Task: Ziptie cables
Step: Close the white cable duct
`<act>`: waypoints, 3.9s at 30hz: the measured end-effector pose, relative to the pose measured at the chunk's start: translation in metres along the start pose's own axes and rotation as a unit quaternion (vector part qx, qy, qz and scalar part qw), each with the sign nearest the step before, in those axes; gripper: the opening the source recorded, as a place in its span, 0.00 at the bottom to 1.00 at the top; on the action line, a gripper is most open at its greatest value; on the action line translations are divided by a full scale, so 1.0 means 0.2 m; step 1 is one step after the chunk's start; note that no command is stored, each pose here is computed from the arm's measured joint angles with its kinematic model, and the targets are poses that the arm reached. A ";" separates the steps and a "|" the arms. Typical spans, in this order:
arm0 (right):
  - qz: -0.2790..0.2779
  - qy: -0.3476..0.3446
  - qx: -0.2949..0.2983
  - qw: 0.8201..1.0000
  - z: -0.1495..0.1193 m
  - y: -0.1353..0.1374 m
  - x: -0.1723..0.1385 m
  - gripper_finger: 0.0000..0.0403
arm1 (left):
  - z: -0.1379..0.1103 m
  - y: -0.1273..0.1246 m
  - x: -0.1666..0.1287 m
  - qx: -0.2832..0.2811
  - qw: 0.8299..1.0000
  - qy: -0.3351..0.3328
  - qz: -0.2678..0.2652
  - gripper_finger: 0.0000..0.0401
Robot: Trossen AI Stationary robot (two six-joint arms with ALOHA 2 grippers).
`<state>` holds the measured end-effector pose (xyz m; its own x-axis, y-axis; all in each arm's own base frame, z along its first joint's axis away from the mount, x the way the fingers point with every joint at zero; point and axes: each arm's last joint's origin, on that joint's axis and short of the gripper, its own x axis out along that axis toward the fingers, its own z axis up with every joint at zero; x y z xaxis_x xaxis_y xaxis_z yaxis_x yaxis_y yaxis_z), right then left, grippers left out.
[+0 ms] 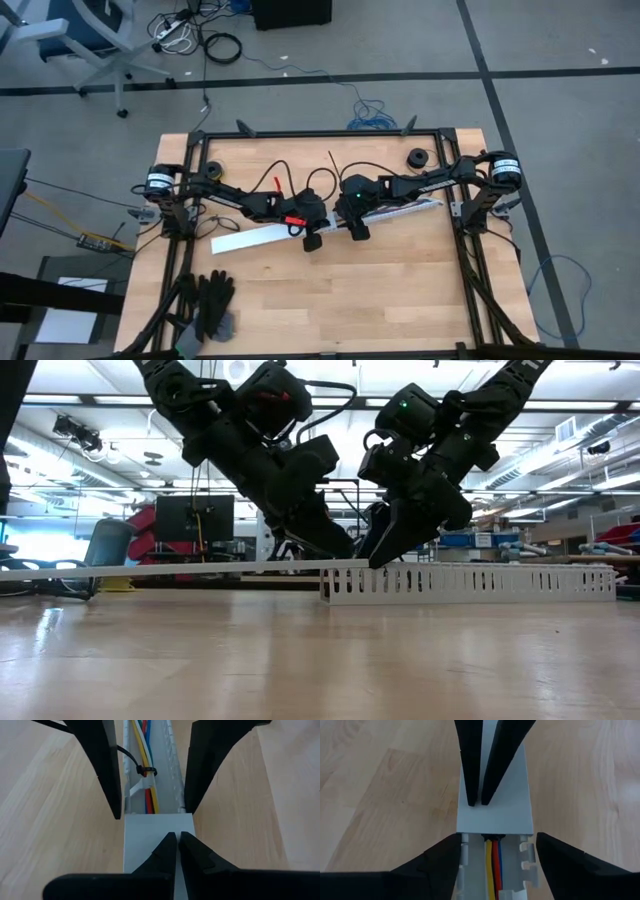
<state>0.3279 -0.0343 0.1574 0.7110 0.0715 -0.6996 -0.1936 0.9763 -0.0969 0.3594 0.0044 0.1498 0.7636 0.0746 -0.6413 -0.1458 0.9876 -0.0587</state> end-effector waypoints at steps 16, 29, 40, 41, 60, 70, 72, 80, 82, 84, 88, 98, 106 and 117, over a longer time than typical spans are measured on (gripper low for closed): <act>0.011 0.033 0.014 0.999 -0.02 -0.01 -0.06 0.60 | 0.00 0.00 0.00 0.000 1.000 0.001 0.003 0.00; 0.009 0.033 0.003 0.999 -0.02 0.00 -0.06 0.57 | 0.00 0.00 0.00 0.000 1.000 0.000 0.002 0.00; 0.010 0.028 0.001 1.000 -0.04 0.01 -0.05 0.45 | 0.00 0.00 0.00 0.000 1.000 -0.004 0.001 0.00; 0.009 0.026 0.000 1.000 -0.04 0.02 -0.05 0.45 | 0.00 0.00 0.00 0.000 1.000 -0.005 -0.001 0.00; 0.006 0.014 -0.002 1.000 -0.03 0.02 -0.04 0.44 | 0.02 0.04 0.01 0.000 1.000 -0.016 -0.009 0.00; 0.006 0.012 -0.003 1.000 -0.03 0.02 -0.04 0.44 | 0.01 0.05 0.05 0.000 1.000 -0.021 -0.019 0.00; 0.006 0.012 -0.003 1.000 -0.03 0.02 -0.04 0.45 | 0.01 0.05 0.05 0.000 1.000 -0.019 -0.022 0.00; 0.005 0.009 -0.004 1.000 -0.03 0.02 -0.04 0.48 | 0.03 0.04 0.07 0.013 1.000 -0.017 -0.021 0.00; 0.003 0.008 -0.004 1.000 -0.02 0.02 -0.04 0.50 | 0.03 0.04 0.06 0.012 1.000 -0.013 -0.020 0.00; 0.001 0.007 -0.005 1.000 -0.02 0.02 -0.05 0.52 | 0.03 0.04 0.06 0.012 1.000 -0.012 -0.020 0.00; -0.003 0.005 -0.006 1.000 -0.02 0.02 -0.05 0.56 | 0.03 0.04 0.06 0.012 1.000 -0.012 -0.020 0.00; -0.017 0.022 0.016 0.999 -0.03 0.01 -0.06 0.60 | 0.03 0.04 0.07 0.011 1.000 -0.011 -0.019 0.00; -0.025 0.009 0.019 0.999 0.01 0.01 -0.14 0.59 | 0.03 0.05 0.07 0.011 1.000 -0.010 -0.019 0.00; -0.008 0.040 0.028 0.999 -0.03 0.00 -0.15 0.59 | 0.03 0.04 0.07 0.011 1.000 -0.011 -0.019 0.00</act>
<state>0.3025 -0.0367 0.1746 0.6569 0.0422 -0.7528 -0.1433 0.9872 -0.0698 0.3718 0.0149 0.1451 0.7823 0.0399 -0.6216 -0.1023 0.9926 -0.0650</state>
